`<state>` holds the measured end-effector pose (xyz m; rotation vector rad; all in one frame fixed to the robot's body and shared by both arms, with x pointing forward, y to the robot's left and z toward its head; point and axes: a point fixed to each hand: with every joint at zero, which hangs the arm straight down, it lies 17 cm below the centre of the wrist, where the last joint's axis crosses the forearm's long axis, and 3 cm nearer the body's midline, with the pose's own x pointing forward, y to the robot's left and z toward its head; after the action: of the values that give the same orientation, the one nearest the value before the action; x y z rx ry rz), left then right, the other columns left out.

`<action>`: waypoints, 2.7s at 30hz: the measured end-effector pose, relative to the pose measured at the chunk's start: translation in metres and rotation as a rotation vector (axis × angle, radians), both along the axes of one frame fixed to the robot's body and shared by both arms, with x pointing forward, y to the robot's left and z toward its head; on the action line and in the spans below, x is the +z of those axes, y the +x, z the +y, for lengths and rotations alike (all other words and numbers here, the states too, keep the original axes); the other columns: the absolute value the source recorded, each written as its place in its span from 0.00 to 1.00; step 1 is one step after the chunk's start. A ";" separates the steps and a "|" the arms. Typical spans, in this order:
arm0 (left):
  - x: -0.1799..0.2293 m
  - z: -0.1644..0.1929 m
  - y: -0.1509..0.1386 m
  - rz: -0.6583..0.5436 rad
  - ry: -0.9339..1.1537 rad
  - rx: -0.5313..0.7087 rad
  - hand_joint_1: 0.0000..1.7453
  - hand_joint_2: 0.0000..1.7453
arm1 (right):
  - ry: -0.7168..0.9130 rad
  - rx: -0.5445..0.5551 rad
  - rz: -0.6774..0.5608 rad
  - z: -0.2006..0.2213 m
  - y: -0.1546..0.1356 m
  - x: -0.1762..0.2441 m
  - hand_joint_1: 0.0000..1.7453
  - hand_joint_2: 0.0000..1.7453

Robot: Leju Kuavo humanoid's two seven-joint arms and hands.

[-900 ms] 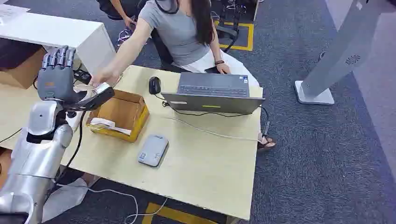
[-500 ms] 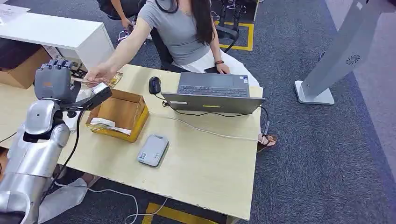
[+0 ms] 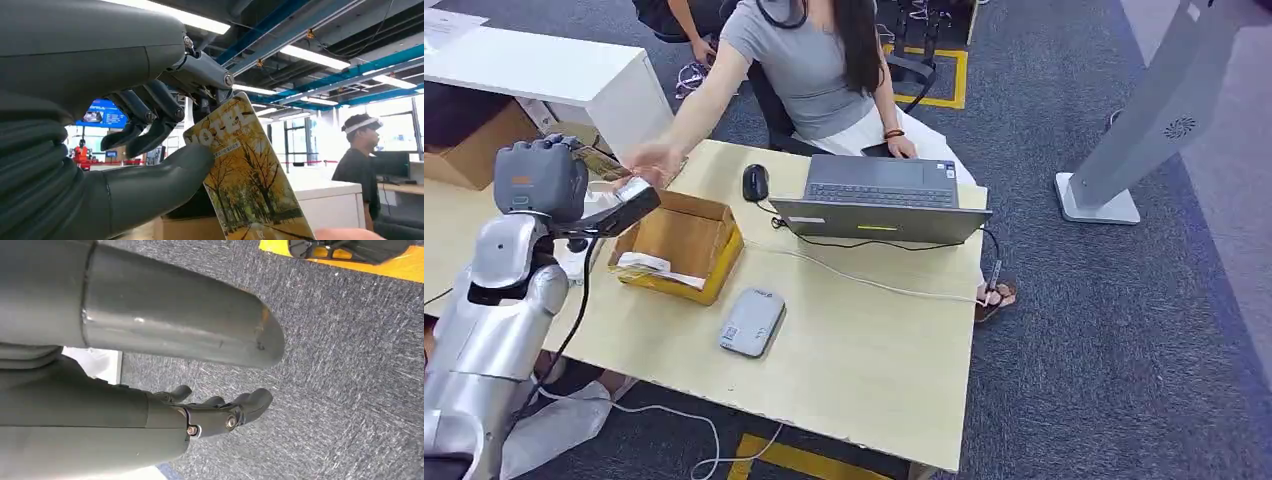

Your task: Pass the card to the sensor for recognition and then transmit it.

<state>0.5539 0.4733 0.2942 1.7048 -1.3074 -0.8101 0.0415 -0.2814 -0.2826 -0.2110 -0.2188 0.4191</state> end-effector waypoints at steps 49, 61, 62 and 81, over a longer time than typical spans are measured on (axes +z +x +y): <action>-0.168 -0.181 -0.054 0.456 -0.015 -0.312 1.00 1.00 | 0.007 0.000 0.033 0.008 -0.003 -0.001 0.00 0.00; -0.204 -0.186 -0.066 0.554 -0.016 -0.318 1.00 1.00 | 0.008 0.015 0.034 0.009 -0.002 0.000 0.00 0.00; -0.207 -0.187 -0.067 0.562 -0.014 -0.320 1.00 1.00 | 0.009 0.015 0.034 0.010 -0.002 0.000 0.00 0.00; -0.207 -0.195 -0.068 0.521 0.016 -0.337 1.00 1.00 | 0.022 0.030 0.033 0.017 -0.001 0.000 0.00 1.00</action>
<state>0.4862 0.2787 0.0875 1.1773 -1.2257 -1.3555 0.0403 -0.2639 -0.2826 -0.1793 -0.1946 0.4492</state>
